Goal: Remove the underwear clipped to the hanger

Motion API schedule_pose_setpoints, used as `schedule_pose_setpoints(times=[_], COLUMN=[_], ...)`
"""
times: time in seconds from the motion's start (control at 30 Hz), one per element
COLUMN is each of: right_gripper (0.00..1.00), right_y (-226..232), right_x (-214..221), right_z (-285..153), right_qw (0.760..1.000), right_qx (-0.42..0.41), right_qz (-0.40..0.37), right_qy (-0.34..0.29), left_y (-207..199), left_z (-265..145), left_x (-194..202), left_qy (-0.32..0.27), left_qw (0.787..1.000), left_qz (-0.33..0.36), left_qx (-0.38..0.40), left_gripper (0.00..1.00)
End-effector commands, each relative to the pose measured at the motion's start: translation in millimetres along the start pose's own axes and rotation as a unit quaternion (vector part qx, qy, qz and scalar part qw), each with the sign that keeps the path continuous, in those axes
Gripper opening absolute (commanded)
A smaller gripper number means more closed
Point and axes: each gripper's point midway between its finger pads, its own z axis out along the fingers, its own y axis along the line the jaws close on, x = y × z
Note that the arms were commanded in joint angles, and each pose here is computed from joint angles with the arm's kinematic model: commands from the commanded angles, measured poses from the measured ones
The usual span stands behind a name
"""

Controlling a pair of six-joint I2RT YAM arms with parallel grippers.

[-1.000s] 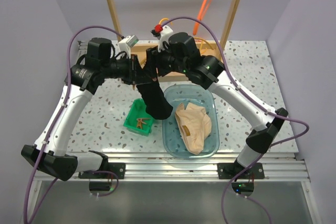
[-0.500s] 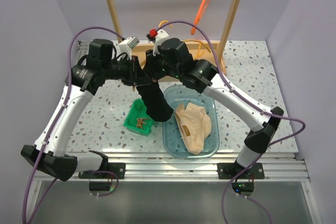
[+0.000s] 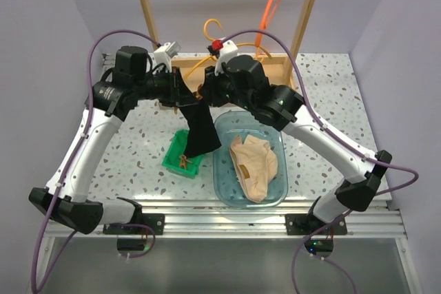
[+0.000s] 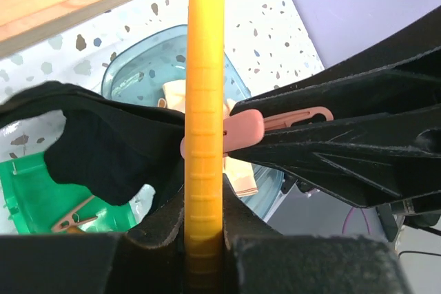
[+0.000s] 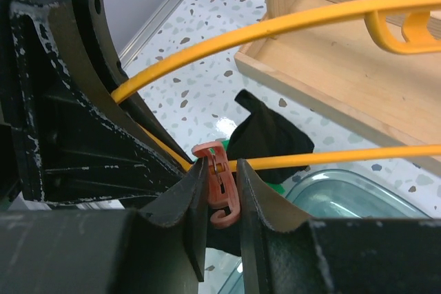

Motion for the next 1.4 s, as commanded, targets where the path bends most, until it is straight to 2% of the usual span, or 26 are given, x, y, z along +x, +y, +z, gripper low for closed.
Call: schedule_pose_setpoints(times=[0.0,0.2,0.4,0.43,0.47,0.53,0.63,0.73,0.8,0.93,1.07,1.13,1.37], right_gripper=[0.17,0.25,0.38,0.44,0.59,0.69,0.97,0.98,0.98,0.98,0.98,0.98,0.98], right_y=[-34,-36,-42,-43,-43,-42,-27,-5,-2,5,11,15,19], right_x=[-4,2,17,23,23,25,19,16,15,-12,-34,-42,-18], right_z=[-29,-41,-56,-58,-63,-68,-72,-66,-60,-58,-52,-50,-6], right_qw=[0.998,0.998,0.998,0.998,0.998,0.998,0.999,0.996,0.991,0.974,0.943,0.932,0.899], right_qx=[0.066,0.060,0.064,0.065,0.062,0.058,0.022,-0.023,-0.017,-0.032,-0.045,-0.048,-0.061], right_qz=[-0.020,-0.009,-0.003,-0.004,-0.003,0.001,0.027,0.070,0.119,0.224,0.330,0.359,0.432], right_qy=[-0.004,-0.009,0.006,0.016,0.016,0.021,0.020,0.041,0.049,0.000,-0.026,-0.020,0.048], left_y=[6,9,8,8,7,6,8,13,26,49,64,62,54], left_z=[-14,-15,-17,-16,-17,-15,-13,-13,-16,-23,-31,-30,-43], left_x=[-42,-57,-70,-71,-73,-74,-72,-70,-65,-54,-45,-39,-41], left_qy=[-0.074,-0.094,-0.111,-0.111,-0.112,-0.111,-0.106,-0.103,-0.098,-0.090,-0.096,-0.099,-0.145], left_qw=[0.997,0.995,0.993,0.993,0.993,0.993,0.994,0.993,0.991,0.981,0.966,0.961,0.942], left_qz=[0.012,0.001,-0.002,-0.003,-0.003,-0.001,0.004,0.022,0.037,0.063,0.087,0.107,0.164], left_qx=[-0.034,-0.040,-0.046,-0.046,-0.043,-0.039,-0.039,-0.052,-0.085,-0.158,-0.222,-0.233,-0.255], left_gripper=[0.00,0.00,0.00,0.00,0.00,0.00,0.00,0.00,0.00,0.00,0.00,0.00,0.00])
